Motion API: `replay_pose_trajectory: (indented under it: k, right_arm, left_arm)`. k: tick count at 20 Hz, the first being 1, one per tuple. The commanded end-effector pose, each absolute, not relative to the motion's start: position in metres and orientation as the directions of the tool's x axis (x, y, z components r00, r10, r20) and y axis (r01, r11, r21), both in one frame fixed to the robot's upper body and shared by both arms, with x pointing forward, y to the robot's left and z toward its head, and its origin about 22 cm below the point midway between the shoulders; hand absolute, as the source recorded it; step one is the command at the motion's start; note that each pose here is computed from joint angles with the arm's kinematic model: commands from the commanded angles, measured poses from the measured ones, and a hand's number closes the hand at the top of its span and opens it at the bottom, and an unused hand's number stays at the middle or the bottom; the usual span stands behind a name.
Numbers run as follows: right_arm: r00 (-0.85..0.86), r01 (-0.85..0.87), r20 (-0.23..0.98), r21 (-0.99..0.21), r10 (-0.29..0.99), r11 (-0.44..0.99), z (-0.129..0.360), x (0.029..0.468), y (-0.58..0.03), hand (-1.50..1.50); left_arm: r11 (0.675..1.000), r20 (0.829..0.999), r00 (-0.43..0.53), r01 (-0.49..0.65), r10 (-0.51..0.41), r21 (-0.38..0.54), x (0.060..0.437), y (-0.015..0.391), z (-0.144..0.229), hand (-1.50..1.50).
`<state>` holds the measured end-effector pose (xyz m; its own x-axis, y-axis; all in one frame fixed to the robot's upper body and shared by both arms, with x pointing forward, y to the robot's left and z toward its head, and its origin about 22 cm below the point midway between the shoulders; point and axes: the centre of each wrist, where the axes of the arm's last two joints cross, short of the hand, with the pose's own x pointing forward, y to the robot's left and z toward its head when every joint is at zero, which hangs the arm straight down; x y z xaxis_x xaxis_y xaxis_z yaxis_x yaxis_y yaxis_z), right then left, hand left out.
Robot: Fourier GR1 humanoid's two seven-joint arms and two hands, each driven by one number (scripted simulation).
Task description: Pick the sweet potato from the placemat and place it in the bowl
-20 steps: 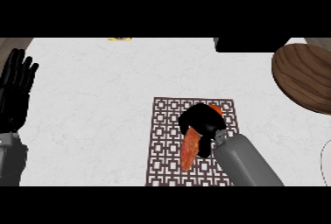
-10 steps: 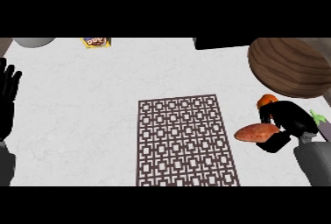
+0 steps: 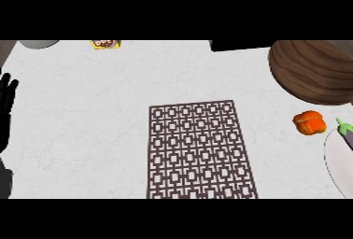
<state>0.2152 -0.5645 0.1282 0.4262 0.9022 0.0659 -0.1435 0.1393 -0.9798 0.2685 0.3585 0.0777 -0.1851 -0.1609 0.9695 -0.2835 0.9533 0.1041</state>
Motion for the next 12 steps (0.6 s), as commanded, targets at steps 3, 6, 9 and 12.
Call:
replay_pose_trajectory:
  k: [3,6,9,12]
  right_arm:
    - [0.385,0.086,0.221,-0.975,0.896,0.203,0.201,0.148,-0.632,1.5]
    - [0.348,0.17,0.229,-0.969,0.909,0.179,0.214,0.127,-0.646,1.5]
    - [0.24,0.244,0.301,-0.939,0.923,0.242,0.249,0.115,-0.655,1.5]
    - [0.172,0.296,0.404,-0.891,0.898,0.345,0.266,0.114,-0.657,1.5]
  left_arm:
    - [0.963,0.967,-0.198,-0.249,-0.158,0.107,0.277,0.353,0.081,0.0]
    - [0.972,0.966,-0.208,-0.208,-0.155,0.112,0.277,0.345,0.083,0.0]
    - [0.974,0.966,-0.212,-0.2,-0.149,0.106,0.287,0.345,0.077,0.0]
    - [0.979,0.966,-0.214,-0.176,-0.143,0.106,0.29,0.329,0.086,0.0]
